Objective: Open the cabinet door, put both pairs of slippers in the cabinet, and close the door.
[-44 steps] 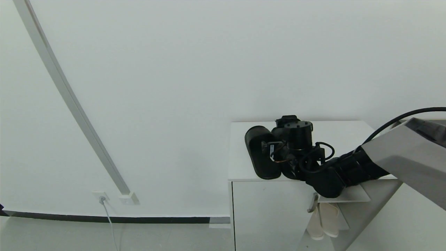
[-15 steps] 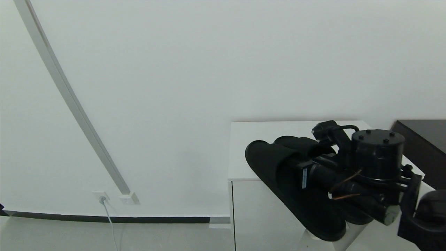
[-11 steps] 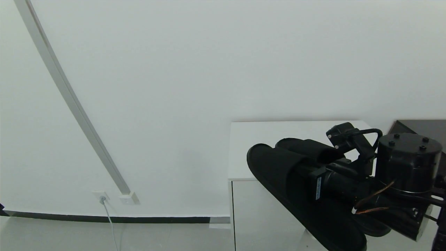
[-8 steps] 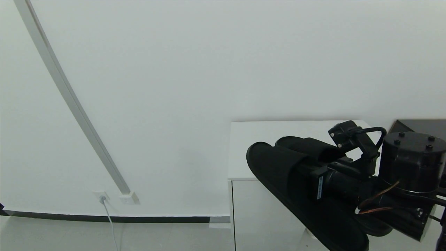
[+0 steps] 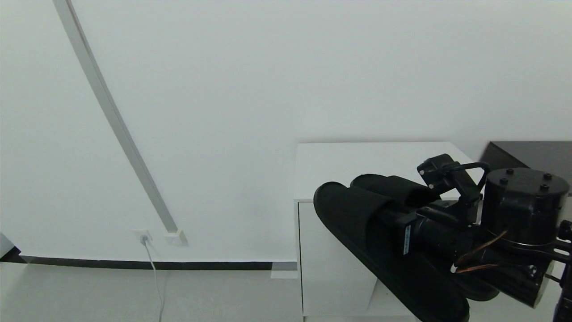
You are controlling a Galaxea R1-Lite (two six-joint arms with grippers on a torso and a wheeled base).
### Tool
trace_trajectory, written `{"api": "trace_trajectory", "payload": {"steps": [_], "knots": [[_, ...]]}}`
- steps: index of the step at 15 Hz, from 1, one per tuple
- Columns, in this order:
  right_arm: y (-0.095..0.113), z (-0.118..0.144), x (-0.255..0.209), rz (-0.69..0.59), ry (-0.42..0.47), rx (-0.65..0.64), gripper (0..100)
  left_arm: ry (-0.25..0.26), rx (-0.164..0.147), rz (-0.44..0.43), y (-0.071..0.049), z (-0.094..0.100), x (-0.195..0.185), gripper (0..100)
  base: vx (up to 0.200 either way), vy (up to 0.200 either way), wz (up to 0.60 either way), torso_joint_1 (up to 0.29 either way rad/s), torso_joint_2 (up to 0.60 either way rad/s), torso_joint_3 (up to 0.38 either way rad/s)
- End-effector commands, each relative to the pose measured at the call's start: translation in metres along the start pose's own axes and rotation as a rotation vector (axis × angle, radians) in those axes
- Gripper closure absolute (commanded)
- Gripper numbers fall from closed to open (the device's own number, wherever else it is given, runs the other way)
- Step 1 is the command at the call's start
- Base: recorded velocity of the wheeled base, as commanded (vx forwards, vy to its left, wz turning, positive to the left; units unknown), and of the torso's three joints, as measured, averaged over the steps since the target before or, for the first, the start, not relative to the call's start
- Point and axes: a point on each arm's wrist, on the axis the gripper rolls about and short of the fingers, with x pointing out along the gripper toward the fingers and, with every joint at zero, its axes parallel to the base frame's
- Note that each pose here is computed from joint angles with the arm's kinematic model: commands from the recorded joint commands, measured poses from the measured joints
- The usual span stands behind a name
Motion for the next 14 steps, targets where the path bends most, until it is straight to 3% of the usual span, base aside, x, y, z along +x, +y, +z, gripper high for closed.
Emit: {"api": "trace_trajectory", "payload": {"steps": [1, 14], "knots": [[-0.003, -0.005, 0.017, -0.019, 0.02, -0.002, 100, 0.001, 0.0, 0.001, 0.0, 0.0, 0.0, 100, -0.2, 0.0, 0.0, -0.002, 0.0, -0.002], [-0.004, -0.002, 0.026, -0.022, 0.059, -0.029, 100, 0.001, -0.008, 0.009, 0.0, 0.0, 0.0, 100, 0.0, 0.0, 0.0, 0.0, 0.0, 0.0]]}}
